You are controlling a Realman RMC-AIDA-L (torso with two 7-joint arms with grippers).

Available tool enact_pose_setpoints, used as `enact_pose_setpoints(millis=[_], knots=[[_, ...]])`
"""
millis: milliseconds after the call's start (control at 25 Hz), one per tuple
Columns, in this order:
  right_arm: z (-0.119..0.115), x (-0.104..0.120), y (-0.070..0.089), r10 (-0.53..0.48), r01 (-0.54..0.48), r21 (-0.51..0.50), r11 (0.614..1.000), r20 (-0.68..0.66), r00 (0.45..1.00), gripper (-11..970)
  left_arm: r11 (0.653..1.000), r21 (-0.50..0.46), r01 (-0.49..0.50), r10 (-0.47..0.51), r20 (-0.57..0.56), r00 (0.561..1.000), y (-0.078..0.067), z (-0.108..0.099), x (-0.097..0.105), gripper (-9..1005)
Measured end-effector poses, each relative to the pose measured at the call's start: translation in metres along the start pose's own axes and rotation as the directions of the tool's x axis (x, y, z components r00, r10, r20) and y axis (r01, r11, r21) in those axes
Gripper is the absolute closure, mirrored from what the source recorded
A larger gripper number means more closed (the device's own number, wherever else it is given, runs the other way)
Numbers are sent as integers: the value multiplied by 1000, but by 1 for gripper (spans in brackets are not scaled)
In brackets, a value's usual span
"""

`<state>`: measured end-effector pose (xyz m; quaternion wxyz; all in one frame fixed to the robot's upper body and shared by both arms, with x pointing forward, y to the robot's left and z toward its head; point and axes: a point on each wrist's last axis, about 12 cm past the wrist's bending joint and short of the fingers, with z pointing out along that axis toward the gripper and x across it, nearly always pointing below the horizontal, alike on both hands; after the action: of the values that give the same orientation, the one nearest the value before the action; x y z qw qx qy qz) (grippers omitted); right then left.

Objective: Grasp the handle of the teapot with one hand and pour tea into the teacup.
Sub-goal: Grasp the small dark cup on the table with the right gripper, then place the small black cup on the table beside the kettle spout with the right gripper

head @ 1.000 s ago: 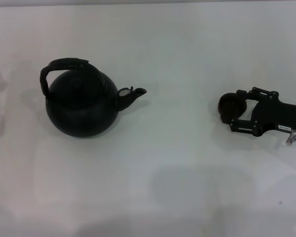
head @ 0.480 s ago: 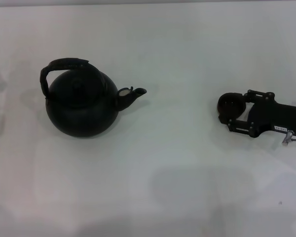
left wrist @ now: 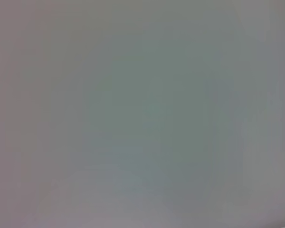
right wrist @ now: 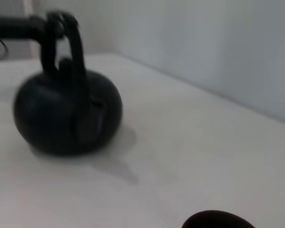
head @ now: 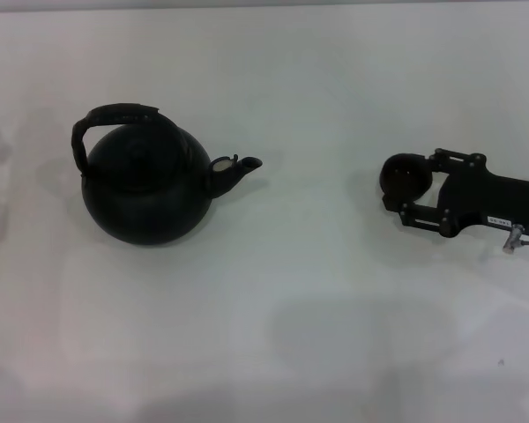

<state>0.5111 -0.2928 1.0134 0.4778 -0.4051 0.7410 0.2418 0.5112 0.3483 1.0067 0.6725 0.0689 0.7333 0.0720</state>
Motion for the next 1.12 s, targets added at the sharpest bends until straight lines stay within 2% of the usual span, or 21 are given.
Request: enact_pose_setpoints(millis=[280,600,920,1120], knots=[[6,-14,2,-19,22,-61,998,55,998,254,1000,4,4,-4,1,1000,-2,1,-1,947],[27,-28,8,-42,50,-119,992,75,996,255,1000,8,8,-8,0,1000,-4,1,0,946],[51,-35,15,-93,96,-150,984,27,995,255,1000,21,6,-6,-3,1000,-7,1,0,946],[56,-33,17,-107,105,-152,983,-1,994,254,1000,21,7,-7,-4,1000,-7,0,1,946]])
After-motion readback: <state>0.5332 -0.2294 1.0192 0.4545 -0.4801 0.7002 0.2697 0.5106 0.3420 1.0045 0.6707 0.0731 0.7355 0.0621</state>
